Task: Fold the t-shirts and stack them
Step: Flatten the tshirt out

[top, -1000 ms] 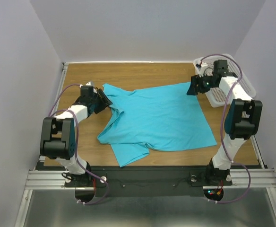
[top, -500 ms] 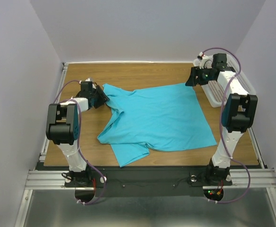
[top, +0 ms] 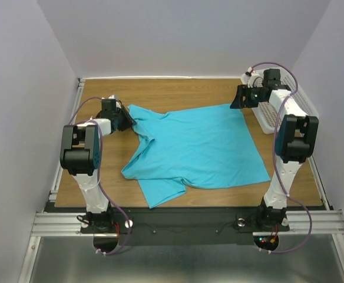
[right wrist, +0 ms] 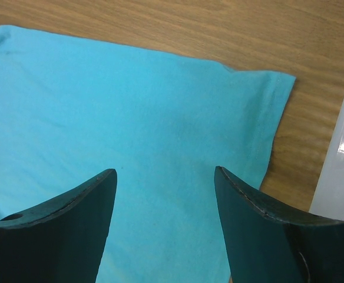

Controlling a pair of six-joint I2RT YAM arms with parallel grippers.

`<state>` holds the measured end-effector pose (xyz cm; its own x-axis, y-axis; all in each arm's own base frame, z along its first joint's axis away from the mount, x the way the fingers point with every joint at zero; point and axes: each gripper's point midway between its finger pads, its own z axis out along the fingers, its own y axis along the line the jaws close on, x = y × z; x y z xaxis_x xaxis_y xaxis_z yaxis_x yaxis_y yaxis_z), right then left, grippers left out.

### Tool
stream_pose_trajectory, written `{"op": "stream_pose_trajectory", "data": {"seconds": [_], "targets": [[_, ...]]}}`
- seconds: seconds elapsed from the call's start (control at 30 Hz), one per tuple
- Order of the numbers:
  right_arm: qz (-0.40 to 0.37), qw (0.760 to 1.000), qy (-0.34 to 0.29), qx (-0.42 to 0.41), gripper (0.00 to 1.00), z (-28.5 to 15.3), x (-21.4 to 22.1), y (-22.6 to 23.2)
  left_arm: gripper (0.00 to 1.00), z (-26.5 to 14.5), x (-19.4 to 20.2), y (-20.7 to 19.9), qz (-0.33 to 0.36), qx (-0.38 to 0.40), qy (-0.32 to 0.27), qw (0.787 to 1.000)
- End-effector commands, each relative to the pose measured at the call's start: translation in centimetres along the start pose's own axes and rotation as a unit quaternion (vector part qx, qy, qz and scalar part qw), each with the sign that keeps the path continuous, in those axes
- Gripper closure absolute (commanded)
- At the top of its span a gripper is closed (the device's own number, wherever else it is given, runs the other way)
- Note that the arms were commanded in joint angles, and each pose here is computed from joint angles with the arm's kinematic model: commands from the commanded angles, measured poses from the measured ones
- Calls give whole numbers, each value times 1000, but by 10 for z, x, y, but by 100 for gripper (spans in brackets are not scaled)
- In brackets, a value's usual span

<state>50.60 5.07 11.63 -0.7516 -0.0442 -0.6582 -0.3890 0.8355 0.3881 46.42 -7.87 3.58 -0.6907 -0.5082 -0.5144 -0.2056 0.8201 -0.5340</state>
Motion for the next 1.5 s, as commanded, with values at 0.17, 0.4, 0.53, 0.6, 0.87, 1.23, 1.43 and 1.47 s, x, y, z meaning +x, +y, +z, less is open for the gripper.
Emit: {"op": "stream_pose_trajectory", "data": {"seconds": [0.17,0.4,0.53,0.6,0.87,1.23,1.43,1.47], "targets": [[-30,999,-39,22,27,0,-34,-8,100,-8,-10,4,13,-4,-3,1000],[-24,996,-33,76,28,14,-40,-26,100,-29,-46,21,39,-41,-40,998],[-22,993,-21,117,32,29,-39,-34,100,-28,-46,27,41,-40,-28,998],[-26,990,-13,139,35,40,-36,-38,100,-26,-46,28,42,-39,-22,998],[-36,985,-6,167,36,66,-39,-39,100,-33,-56,37,35,-42,-31,998],[-26,981,-21,190,36,88,-52,-55,100,-27,-54,39,33,-37,-18,999],[-18,984,-5,177,36,101,-38,-52,100,-29,-58,37,36,-38,-22,998],[-17,984,-2,177,36,101,-36,-53,100,-30,-60,37,36,-39,-24,998]]}}
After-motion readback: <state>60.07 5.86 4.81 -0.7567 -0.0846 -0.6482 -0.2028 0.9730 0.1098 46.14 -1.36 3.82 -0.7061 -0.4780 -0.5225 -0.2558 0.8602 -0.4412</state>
